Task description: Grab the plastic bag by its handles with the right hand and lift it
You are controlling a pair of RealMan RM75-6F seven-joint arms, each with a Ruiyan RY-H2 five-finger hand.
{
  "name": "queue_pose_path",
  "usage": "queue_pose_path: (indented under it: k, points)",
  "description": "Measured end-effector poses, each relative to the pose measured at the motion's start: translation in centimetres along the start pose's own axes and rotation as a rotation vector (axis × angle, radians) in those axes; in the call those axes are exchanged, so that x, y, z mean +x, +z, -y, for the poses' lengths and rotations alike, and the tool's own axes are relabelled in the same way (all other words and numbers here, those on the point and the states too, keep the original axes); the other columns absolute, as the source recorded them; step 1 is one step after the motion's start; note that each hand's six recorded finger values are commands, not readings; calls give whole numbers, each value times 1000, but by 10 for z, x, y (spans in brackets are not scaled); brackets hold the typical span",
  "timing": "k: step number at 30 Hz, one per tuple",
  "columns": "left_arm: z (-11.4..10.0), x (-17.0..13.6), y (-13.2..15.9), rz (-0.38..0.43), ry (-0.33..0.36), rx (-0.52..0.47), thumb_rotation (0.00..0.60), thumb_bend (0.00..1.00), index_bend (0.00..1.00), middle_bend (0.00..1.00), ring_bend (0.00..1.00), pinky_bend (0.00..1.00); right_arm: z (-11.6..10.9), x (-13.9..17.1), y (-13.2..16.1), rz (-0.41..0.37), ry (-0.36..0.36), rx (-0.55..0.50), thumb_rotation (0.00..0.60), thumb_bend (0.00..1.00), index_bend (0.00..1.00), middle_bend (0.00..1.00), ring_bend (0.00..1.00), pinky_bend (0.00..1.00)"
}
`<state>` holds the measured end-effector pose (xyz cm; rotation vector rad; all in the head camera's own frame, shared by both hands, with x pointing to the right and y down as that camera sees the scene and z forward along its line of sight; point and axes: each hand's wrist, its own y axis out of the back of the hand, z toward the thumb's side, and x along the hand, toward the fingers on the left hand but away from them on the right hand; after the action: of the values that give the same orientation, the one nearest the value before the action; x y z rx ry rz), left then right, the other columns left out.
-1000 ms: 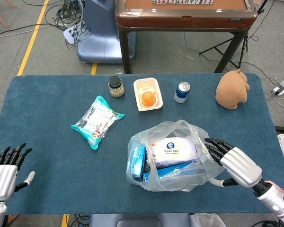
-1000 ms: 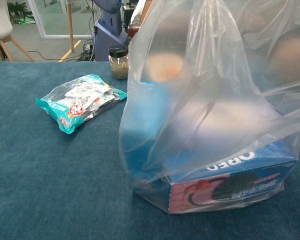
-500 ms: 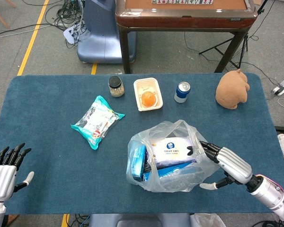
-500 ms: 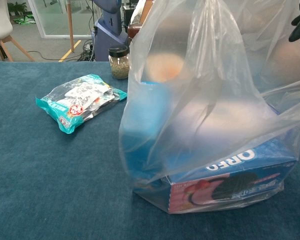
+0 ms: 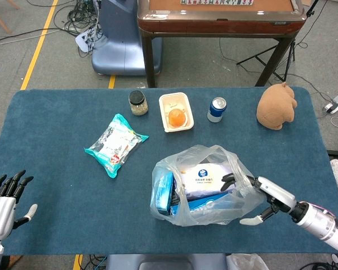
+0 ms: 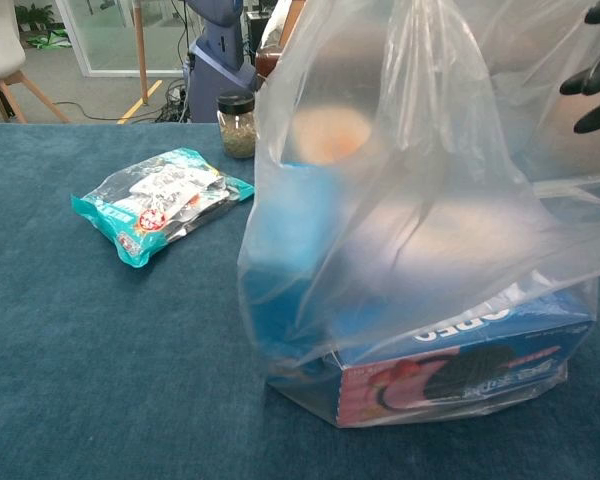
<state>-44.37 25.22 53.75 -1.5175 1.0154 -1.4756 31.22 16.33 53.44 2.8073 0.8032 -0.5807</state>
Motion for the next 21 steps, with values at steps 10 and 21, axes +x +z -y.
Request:
queue_pose_path:
  k: [10, 21]
  points:
    - [0, 2, 2, 7, 1, -1, 600, 246, 192, 103, 158, 71, 2, -20, -4, 0, 89, -13, 529, 0, 210, 282, 117, 184]
    - [-3, 3, 1, 3, 10, 7, 600, 246, 192, 103, 158, 71, 24, -52, -1, -32, 203, -27, 529, 0, 210, 272, 117, 184]
